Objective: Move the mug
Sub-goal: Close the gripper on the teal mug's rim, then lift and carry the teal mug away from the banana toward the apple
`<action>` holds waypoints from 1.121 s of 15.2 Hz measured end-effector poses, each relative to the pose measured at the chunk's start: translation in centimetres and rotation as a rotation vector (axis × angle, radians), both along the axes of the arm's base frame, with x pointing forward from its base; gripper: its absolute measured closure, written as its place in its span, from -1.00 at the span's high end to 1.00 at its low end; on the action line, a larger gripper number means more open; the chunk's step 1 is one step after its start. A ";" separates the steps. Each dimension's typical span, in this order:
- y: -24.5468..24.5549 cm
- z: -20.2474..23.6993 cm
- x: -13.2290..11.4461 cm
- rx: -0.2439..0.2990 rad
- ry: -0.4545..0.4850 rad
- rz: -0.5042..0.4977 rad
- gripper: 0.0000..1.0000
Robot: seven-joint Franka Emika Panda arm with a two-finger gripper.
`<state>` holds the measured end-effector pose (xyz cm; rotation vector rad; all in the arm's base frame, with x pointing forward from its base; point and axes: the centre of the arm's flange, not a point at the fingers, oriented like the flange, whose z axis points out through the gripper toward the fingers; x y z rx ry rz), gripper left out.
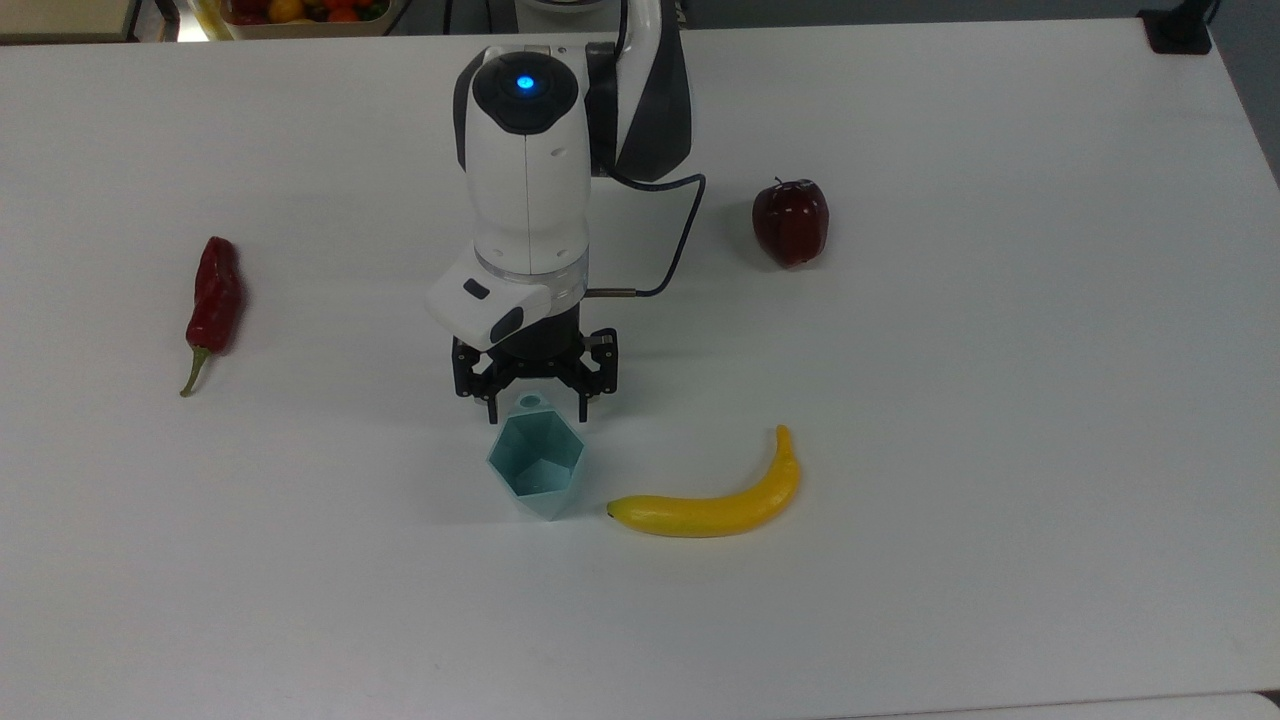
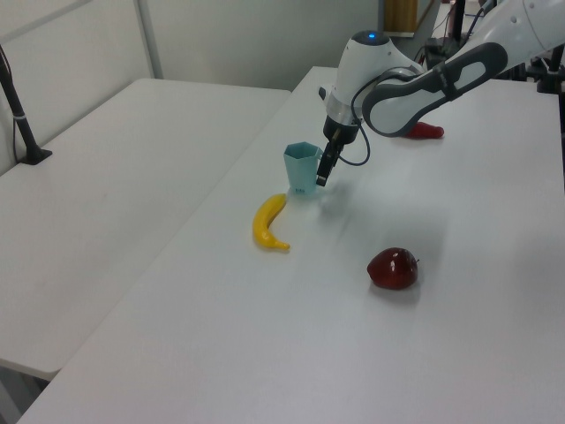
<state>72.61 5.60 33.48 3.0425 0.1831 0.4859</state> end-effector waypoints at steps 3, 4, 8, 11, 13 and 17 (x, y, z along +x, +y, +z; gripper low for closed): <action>0.0 0.1 0.2 -0.001 -0.006 0.000 0.37; 0.0 0.2 0.2 -0.006 -0.008 0.002 0.14; 0.1 1.4 0.4 -0.016 -0.030 0.008 -0.52; -0.1 2.9 0.5 -0.011 -0.054 -0.006 -0.52; -0.3 3.7 0.5 -0.010 -0.064 -0.011 -0.52; -0.8 6.3 -0.1 -0.004 -0.066 -0.041 -0.52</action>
